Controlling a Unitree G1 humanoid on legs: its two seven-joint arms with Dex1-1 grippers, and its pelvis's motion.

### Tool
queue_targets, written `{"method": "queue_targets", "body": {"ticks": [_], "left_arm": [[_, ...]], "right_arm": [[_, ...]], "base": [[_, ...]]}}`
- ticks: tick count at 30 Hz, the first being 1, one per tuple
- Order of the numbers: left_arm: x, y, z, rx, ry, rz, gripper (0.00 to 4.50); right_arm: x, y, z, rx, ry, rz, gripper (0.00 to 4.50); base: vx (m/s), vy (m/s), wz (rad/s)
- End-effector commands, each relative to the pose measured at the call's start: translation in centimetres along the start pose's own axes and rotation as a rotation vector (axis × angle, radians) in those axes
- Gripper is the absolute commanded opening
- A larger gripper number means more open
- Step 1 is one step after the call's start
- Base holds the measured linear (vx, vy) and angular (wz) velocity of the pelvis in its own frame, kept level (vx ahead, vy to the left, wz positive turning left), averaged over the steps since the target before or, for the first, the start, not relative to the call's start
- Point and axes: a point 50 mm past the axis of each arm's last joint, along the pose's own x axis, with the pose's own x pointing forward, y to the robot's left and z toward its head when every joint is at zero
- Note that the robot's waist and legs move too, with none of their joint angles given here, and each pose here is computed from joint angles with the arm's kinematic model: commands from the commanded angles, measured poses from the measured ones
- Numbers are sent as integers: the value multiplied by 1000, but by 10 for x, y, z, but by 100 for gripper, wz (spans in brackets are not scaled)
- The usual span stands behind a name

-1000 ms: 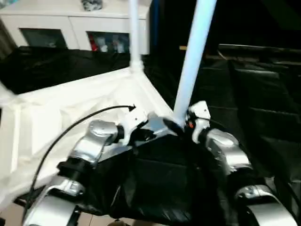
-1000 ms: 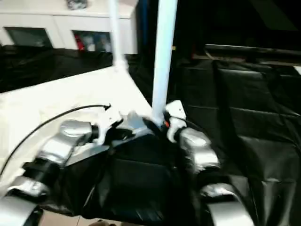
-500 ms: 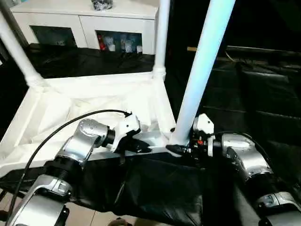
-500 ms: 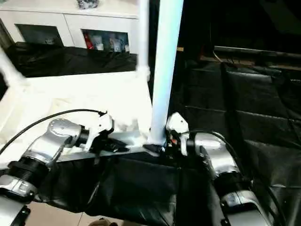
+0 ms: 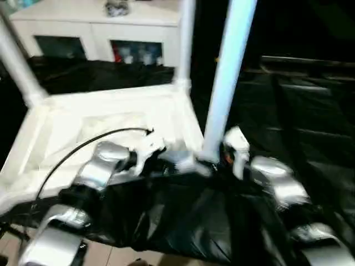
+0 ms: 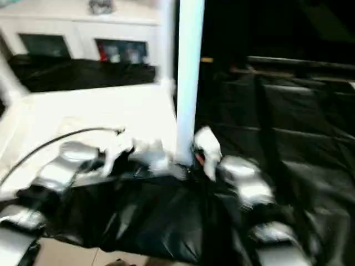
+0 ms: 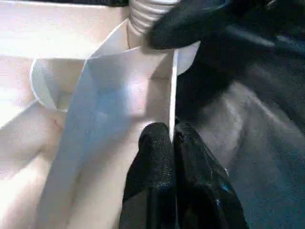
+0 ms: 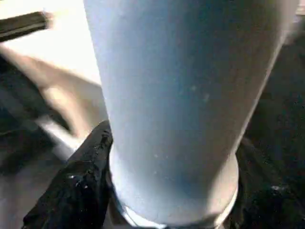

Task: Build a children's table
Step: Rotate leg to tighten

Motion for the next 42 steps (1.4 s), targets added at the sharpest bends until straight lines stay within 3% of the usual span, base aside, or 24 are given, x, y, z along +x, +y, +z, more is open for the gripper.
{"method": "queue_targets", "body": {"ticks": [1,5,9,10,14,16,19,25,29,34,36,42], "left_arm": [[12,2,25,31,-69,67,0],[26,3,33,12,-74,170,0],[36,-3,38,6,-87,175,0],[37,-4,38,9,-87,173,0],[38,-6,38,16,-90,149,0],[35,-7,36,31,-88,119,0],[25,-6,29,49,-72,52,0],[14,-5,23,65,-48,-11,0],[1,-2,16,79,-20,-87,0],[-7,1,11,82,4,-114,0],[-13,3,9,82,9,-128,0],[-19,5,7,83,17,-149,0]], "right_arm": [[13,19,-29,94,120,-43,276],[30,24,-28,134,111,-213,276],[39,33,-22,119,66,-194,276],[40,33,-21,134,53,-188,331],[39,33,-19,163,25,-156,350],[36,30,-17,131,14,-134,390],[27,25,-15,49,-3,-15,390],[15,28,-14,-25,-13,185,390],[-1,33,-21,-80,61,407,390],[-12,35,-25,-89,114,539,390],[-17,37,-26,-75,137,605,358],[-20,38,-25,-64,147,639,321]], "base": [[0,0,0],[0,0,0],[0,0,0],[0,0,0],[0,0,0],[0,0,0],[0,0,0],[0,0,0],[0,0,0],[0,0,0],[0,0,0],[0,0,0]]}}
